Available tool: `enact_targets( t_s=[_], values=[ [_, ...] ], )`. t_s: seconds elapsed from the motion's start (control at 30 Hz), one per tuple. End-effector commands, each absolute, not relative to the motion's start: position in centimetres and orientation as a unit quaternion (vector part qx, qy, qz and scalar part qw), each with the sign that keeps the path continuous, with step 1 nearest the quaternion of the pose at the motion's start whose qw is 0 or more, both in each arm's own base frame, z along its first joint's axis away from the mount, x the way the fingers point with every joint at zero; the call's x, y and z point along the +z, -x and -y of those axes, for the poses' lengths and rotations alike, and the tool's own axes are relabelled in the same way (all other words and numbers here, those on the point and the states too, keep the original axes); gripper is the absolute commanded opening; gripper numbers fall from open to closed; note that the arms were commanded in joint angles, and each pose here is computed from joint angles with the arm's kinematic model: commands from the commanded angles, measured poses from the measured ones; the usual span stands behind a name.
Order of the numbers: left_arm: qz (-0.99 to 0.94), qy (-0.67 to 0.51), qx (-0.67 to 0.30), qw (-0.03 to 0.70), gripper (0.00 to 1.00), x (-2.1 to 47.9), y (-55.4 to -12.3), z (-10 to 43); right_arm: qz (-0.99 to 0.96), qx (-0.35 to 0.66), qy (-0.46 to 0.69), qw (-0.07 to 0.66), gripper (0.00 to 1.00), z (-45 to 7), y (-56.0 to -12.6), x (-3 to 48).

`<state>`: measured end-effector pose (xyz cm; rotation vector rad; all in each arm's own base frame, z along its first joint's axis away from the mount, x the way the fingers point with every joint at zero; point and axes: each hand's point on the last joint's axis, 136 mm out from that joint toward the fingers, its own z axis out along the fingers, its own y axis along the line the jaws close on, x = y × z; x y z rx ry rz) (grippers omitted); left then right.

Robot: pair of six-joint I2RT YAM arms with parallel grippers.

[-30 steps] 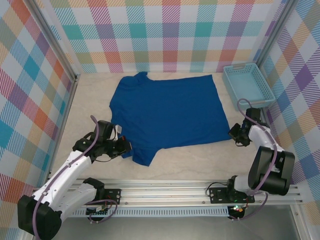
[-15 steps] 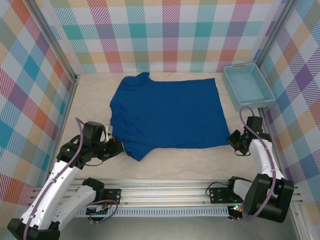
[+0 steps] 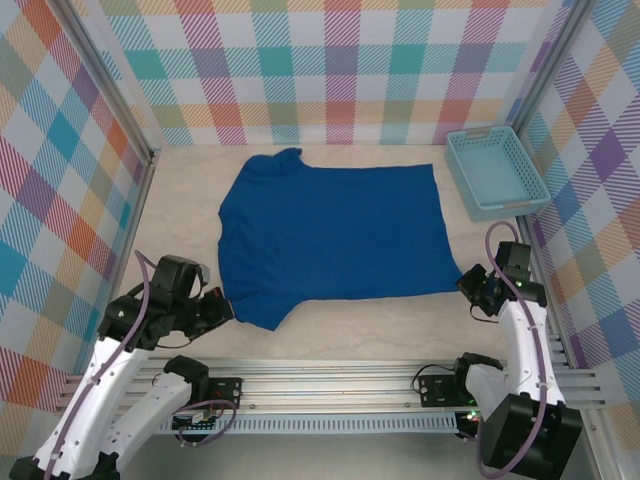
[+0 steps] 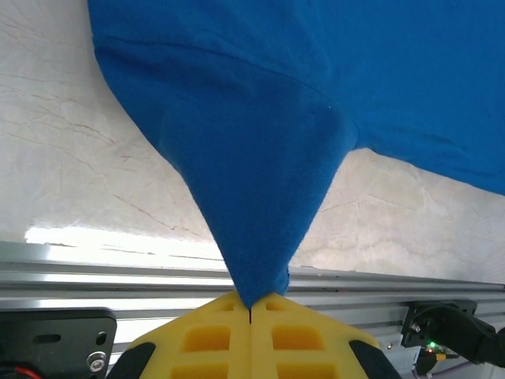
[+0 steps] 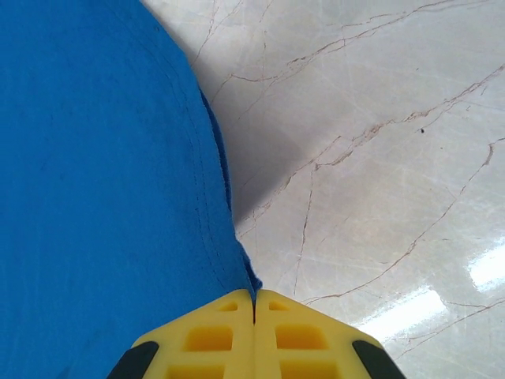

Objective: Fold the inside-out t-shirt

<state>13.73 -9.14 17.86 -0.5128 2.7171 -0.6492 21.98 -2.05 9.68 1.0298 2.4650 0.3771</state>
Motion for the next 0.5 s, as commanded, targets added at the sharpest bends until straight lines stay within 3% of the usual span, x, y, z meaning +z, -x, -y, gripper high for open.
enact_targets(
  t_s=[0.0, 0.13, 0.47],
  values=[
    [-0.949, 0.176, -0.203, 0.165, 0.0, 18.7, -14.7, 8.3, -0.89, 0.124, -0.384, 0.211, 0.0, 2.3, -21.5, 9.2],
    [-0.945, 0.172, -0.218, 0.171, 0.0, 19.0, -16.8, 9.1, -0.893, 0.136, -0.373, 0.21, 0.0, 2.1, -22.7, 9.3],
    [-0.93, 0.184, -0.219, 0.233, 0.0, 19.4, -26.7, 8.2, -0.922, 0.124, -0.304, 0.204, 0.0, 1.9, -29.2, 9.8]
  ],
)
